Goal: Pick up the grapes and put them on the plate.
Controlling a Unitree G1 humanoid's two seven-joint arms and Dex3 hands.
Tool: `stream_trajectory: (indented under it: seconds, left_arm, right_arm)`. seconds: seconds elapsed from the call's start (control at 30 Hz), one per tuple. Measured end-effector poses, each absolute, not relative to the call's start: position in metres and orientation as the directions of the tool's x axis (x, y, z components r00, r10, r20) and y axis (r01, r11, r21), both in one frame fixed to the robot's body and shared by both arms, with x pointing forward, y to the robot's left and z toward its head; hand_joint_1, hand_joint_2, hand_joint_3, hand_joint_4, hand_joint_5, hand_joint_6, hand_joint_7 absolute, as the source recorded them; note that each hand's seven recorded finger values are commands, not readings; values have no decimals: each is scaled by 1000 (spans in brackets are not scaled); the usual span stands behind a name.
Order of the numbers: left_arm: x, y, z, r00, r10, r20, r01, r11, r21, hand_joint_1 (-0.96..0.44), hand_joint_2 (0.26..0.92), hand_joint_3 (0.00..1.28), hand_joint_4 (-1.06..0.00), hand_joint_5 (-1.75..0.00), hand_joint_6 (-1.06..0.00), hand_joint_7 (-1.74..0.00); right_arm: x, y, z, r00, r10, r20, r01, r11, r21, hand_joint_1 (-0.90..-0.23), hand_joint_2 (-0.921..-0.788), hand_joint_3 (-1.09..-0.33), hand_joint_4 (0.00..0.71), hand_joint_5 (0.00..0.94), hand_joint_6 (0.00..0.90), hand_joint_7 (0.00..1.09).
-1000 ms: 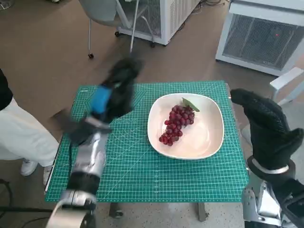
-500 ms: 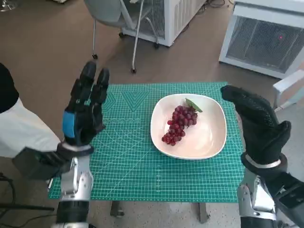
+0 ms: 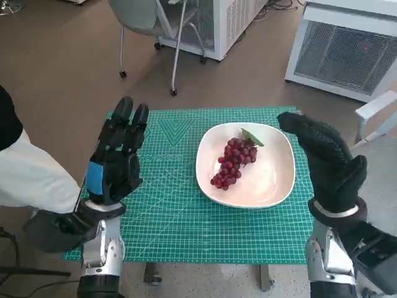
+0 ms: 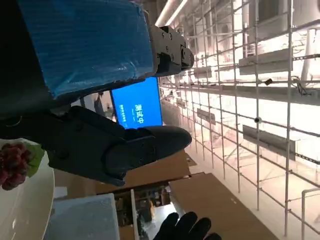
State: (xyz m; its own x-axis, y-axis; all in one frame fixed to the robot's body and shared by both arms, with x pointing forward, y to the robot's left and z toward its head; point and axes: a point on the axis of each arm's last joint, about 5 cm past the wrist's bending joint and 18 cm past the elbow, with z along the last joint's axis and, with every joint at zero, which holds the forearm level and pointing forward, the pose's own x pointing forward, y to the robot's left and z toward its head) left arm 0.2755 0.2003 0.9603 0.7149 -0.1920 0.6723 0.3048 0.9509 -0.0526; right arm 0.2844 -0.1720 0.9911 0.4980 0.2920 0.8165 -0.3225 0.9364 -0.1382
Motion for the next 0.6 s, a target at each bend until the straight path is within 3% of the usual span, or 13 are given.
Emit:
stream_trajectory:
  seconds: [0.17, 0.6]
  left_arm:
    - [275, 197, 960, 709, -194, 678, 311, 949, -53, -655, 921, 547, -125, -4, -11, -466]
    - [274, 192, 963, 694, -227, 683, 329, 944, -21, -657, 921, 551, -138, -9, 1, -511]
  right_arm:
    - [285, -172, 991, 498, 299, 814, -324, 935, -145, -662, -921, -665, 278, 2, 288, 10]
    - [285, -173, 991, 502, 310, 807, -330, 932, -153, -660, -921, -665, 280, 2, 288, 10]
